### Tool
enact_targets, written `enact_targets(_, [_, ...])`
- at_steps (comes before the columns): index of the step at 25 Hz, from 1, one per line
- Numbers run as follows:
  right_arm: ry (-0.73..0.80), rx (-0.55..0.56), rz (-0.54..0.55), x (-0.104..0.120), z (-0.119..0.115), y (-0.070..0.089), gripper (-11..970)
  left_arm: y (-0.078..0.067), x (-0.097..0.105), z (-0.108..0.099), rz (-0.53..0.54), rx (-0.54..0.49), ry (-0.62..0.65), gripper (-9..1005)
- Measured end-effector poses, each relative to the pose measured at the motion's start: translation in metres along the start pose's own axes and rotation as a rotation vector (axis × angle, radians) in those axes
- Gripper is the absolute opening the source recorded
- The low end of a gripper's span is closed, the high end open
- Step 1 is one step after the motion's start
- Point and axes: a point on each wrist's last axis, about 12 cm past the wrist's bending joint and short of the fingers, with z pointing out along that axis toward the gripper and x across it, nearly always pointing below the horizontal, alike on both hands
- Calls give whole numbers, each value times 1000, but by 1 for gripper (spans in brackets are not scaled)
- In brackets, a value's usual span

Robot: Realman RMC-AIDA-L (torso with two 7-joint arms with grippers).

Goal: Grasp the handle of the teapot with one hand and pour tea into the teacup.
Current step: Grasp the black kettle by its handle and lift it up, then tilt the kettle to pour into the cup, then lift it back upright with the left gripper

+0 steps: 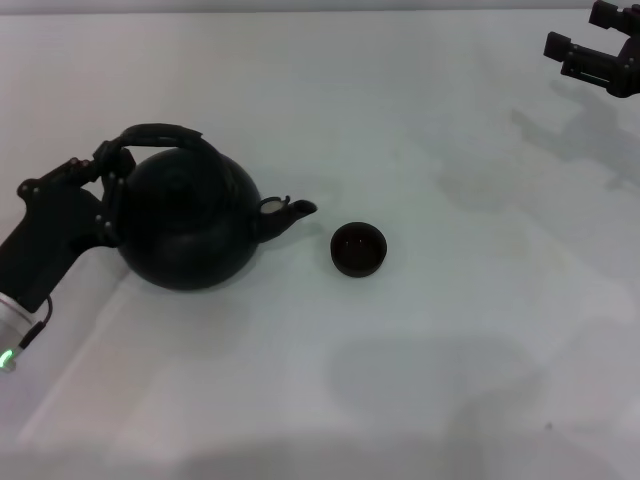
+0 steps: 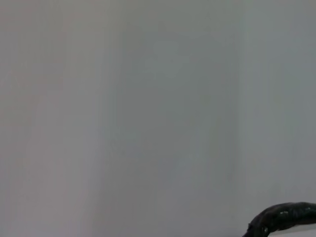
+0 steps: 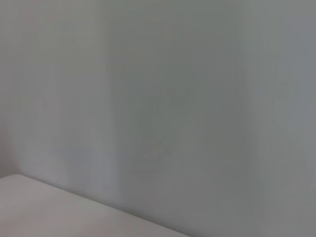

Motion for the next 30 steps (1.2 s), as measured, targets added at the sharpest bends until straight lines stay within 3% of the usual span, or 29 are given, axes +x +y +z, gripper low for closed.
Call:
enact_targets(11, [2, -3, -3, 4, 0, 2, 861, 11, -4, 3, -42, -41, -9, 140])
enact_targets(18, [-3, -8, -19, 5, 0, 3, 861, 33, -18, 20, -48, 7, 15, 132])
enact_targets(25, [-3, -15, -21, 9, 0, 5, 861, 60, -51, 41, 22, 82, 112, 132])
enact_targets(30, [-17, -14, -26, 10, -2, 6, 860, 58, -76, 60, 1, 155, 148, 132])
